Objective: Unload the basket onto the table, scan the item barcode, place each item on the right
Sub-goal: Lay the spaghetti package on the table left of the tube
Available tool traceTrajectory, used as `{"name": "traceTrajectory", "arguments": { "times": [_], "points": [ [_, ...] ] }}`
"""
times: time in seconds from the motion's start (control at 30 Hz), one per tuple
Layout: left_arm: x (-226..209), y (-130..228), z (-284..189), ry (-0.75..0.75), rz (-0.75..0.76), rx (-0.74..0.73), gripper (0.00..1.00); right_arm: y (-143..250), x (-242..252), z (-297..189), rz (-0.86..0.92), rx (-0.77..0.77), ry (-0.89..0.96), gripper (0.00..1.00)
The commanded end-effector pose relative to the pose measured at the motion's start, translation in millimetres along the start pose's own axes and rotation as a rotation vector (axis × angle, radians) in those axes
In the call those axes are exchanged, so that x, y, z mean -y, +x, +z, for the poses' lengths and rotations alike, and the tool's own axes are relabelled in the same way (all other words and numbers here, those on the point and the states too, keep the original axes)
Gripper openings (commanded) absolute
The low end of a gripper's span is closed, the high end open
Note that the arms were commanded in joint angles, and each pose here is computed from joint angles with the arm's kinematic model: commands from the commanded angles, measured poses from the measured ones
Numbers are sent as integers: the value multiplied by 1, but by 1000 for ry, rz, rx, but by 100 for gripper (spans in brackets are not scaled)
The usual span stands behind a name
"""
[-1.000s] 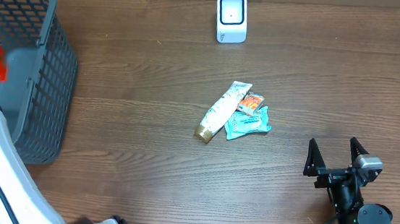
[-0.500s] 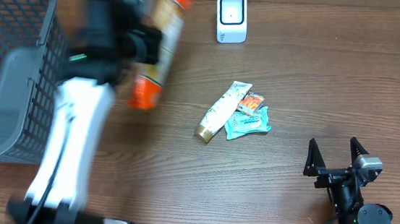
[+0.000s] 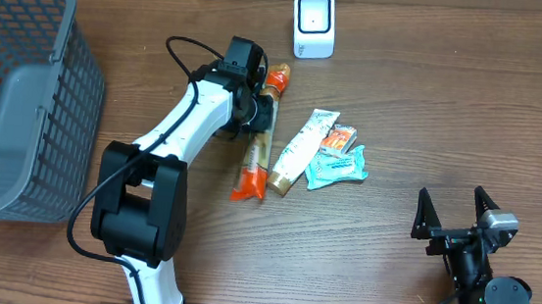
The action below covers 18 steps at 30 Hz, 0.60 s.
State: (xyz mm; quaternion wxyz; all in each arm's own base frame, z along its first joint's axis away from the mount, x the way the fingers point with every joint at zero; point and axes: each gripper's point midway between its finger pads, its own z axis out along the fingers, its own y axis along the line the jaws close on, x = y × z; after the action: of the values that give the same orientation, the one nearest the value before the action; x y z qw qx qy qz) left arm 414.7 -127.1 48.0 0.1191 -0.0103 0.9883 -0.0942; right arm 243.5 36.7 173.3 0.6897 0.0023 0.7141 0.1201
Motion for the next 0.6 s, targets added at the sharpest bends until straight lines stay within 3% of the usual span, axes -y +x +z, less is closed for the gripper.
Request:
{"name": "traceTrajectory", "arguments": {
  "times": [0.0, 0.1, 0.23, 0.57],
  "points": [
    [14, -2, -2, 33, -3, -1, 79, 2, 2, 0, 1, 1, 8, 100],
    [26, -4, -7, 95, 17, -6, 100, 2, 2, 0, 0, 1, 7, 100],
    [37, -23, -46, 137, 31, 42, 100, 2, 2, 0, 0, 1, 7, 100],
    [28, -63, -216, 143, 160, 301, 100, -7, 5, 0, -1, 40, 26, 100]
  ]
}}
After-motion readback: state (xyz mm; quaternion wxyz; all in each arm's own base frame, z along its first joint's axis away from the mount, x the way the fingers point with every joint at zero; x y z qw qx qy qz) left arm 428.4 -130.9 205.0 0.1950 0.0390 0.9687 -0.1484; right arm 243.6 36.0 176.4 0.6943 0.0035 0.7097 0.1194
